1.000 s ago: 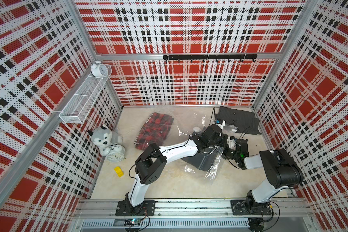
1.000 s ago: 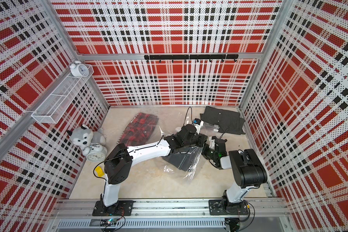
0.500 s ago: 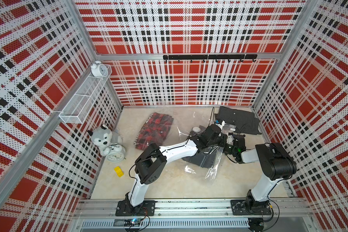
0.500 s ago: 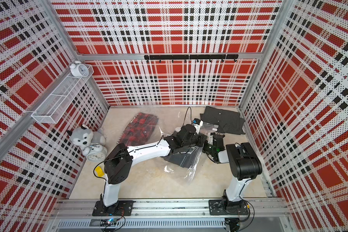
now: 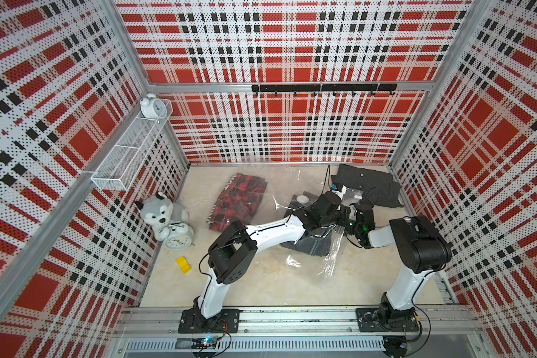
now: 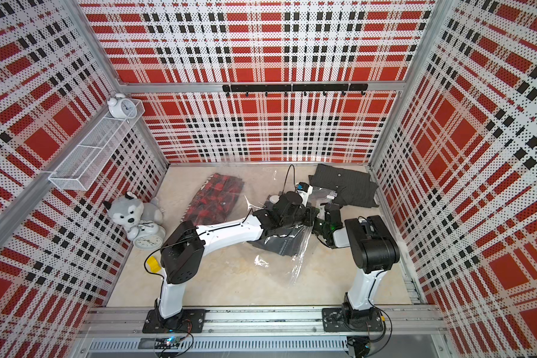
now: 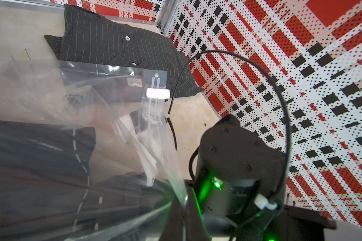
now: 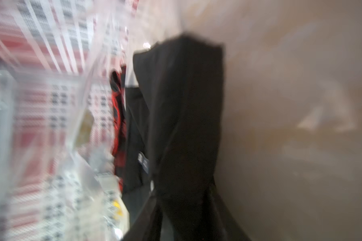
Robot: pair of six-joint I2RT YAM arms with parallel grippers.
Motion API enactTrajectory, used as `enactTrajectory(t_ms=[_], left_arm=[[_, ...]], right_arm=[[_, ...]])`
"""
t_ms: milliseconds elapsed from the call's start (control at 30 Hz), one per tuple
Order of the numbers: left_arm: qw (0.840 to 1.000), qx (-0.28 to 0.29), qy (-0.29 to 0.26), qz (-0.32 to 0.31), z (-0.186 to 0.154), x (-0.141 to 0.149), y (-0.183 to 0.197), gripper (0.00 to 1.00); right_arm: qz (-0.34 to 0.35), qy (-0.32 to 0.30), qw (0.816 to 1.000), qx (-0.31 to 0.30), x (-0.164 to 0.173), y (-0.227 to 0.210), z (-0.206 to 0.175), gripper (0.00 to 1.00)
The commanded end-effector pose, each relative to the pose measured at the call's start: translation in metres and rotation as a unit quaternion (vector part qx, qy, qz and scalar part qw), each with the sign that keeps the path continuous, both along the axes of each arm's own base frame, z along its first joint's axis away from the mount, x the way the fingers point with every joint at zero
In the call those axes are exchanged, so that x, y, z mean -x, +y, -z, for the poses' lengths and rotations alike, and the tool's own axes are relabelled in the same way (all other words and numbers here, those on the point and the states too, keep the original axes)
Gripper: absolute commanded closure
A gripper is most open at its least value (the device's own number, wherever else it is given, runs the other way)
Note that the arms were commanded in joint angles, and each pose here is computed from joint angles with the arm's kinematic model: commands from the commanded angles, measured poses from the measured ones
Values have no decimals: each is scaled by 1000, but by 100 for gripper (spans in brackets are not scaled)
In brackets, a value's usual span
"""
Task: Place the folded shirt into the vacuum bag
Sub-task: Place the shirt in the vacuum bag.
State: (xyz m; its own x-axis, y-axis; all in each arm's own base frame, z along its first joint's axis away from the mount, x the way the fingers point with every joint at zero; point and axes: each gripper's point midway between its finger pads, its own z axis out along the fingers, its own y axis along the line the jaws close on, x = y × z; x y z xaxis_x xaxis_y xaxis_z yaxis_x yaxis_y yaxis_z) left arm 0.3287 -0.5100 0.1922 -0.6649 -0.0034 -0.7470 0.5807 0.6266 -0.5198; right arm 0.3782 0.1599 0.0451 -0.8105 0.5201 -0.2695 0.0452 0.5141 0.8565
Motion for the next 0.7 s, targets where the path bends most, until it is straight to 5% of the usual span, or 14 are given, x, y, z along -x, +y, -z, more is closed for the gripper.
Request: enactTrajectory(t_ms=[0, 167, 400, 567, 667], left_arm=[[999, 28, -18, 5, -30, 1, -7, 100], [999, 31, -24, 1, -35, -3, -8, 100], [999, 38, -24, 5, -35, -3, -12, 100], [999, 43, -24, 8, -36, -2, -14, 100], [999, 45, -22, 8, -36, -1, -14, 100]], right_arm=[[-18, -17, 1000, -4, 17, 3, -13, 48], [-31, 1, 999, 21, 50, -3, -10, 34], [-24, 32, 998, 50, 89, -14, 1, 29], [-45, 37, 997, 51, 100, 5, 6, 32], [-57, 36, 997, 40, 102, 22, 9, 48]])
